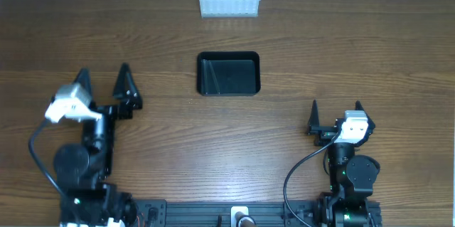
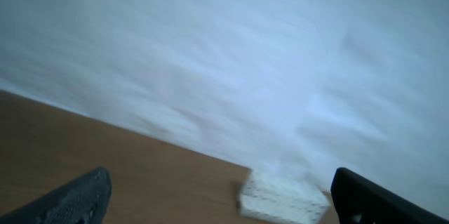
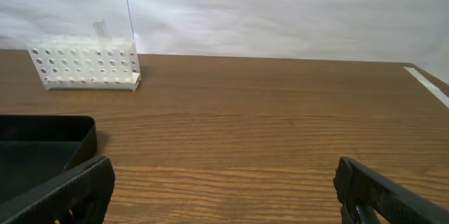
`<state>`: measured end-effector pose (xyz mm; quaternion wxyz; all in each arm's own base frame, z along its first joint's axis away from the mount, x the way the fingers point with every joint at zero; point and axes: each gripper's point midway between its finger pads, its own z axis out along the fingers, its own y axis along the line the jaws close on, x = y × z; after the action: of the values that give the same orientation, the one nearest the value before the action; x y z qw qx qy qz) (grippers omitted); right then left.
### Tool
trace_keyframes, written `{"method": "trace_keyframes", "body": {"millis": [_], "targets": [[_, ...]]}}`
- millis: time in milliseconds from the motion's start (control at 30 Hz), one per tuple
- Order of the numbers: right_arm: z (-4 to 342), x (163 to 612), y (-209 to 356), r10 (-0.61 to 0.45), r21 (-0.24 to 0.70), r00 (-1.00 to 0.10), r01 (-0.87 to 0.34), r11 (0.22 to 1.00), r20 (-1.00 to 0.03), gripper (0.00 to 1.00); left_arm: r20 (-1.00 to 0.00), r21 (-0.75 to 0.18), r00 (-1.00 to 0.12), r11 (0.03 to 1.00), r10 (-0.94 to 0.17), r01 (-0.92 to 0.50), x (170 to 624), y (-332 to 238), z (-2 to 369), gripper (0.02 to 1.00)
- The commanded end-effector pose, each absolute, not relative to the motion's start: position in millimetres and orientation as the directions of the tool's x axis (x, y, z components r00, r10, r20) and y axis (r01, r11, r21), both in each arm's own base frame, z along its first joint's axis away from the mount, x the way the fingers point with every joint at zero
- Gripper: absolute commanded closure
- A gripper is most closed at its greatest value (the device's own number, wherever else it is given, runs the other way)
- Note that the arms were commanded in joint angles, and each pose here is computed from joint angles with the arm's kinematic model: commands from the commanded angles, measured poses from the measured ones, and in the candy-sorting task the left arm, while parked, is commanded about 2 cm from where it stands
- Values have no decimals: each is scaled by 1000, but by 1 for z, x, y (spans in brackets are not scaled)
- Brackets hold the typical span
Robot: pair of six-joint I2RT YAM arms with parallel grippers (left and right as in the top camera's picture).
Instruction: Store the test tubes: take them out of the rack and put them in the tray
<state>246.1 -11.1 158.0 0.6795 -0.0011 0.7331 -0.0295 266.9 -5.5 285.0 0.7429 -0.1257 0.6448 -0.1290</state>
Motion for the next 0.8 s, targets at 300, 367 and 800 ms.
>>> {"method": "trace_keyframes", "body": {"millis": [300, 367, 800], "targets": [[157, 246, -9, -42, -44, -76, 25, 999, -996, 9, -936, -250, 277, 964, -217, -87, 237, 31, 236, 20], [157, 246, -9, -42, -44, -76, 25, 999, -996, 9, -947, -248, 232, 964, -220, -98, 240, 31, 225, 20], [157, 246, -9, -42, -44, -76, 25, 999, -996, 9, -995, -71, -62, 992, -78, -103, 245, 21, 158, 20]]}}
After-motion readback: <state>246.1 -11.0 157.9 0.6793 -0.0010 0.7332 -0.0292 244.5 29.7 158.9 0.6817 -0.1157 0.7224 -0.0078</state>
